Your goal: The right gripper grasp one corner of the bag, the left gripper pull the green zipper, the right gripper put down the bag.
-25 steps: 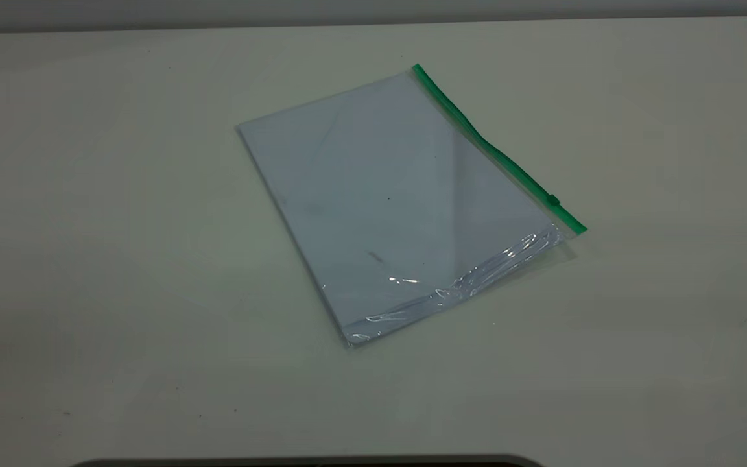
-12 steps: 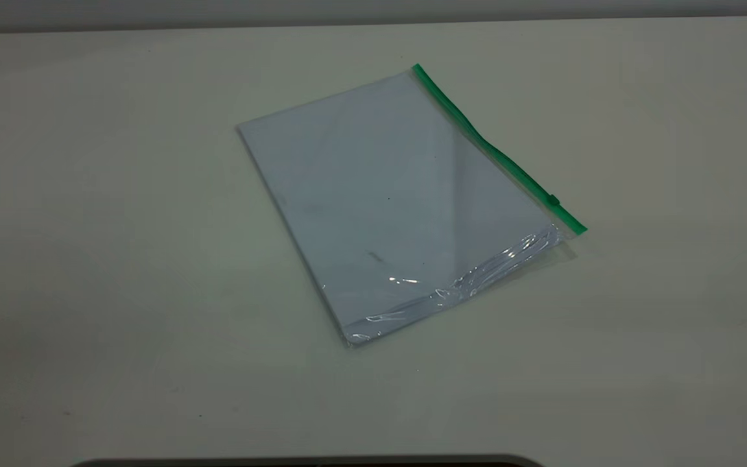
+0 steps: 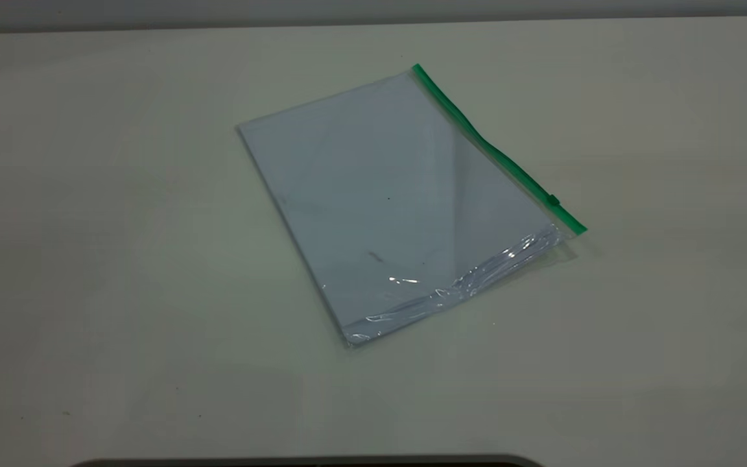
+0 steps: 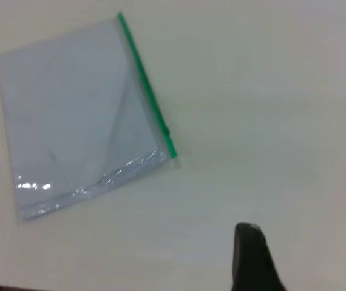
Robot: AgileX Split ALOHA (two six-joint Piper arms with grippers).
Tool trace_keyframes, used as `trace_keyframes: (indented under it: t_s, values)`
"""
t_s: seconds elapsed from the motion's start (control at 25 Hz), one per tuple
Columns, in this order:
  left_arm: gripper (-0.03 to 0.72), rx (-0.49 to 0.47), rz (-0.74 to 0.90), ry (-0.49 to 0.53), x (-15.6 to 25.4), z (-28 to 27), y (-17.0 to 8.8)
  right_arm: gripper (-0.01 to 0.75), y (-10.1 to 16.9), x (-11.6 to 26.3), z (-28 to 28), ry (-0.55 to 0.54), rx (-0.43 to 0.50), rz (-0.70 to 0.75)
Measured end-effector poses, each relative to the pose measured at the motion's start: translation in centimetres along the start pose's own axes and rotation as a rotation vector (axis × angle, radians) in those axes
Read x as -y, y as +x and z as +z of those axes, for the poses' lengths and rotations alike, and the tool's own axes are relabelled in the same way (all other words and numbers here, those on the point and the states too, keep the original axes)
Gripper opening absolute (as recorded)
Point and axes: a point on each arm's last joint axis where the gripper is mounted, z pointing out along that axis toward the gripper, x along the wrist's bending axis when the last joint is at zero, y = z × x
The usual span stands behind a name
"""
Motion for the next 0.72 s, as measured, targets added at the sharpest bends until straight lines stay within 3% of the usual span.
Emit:
trace_keyframes:
  t_s: [0.24, 0.4, 0.72]
  values:
    - [0.515, 0.019, 0.057, 0.105, -5.8, 5.4, 0.9, 0.511, -0.2, -2.1, 6.9, 0.157, -0.059, 0.004]
    - [0.515, 0.081, 0.023, 0.187, -8.8, 8.9, 0.9, 0.553, -0.6, -2.1, 12.0, 0.248, -0.081, 0.059]
    - [0.515, 0.232, 0.035, 0.276, -11.1, 15.1, 0.1, 0.562, -2.1, 1.5, 22.0, 0.481, -0.072, 0.134]
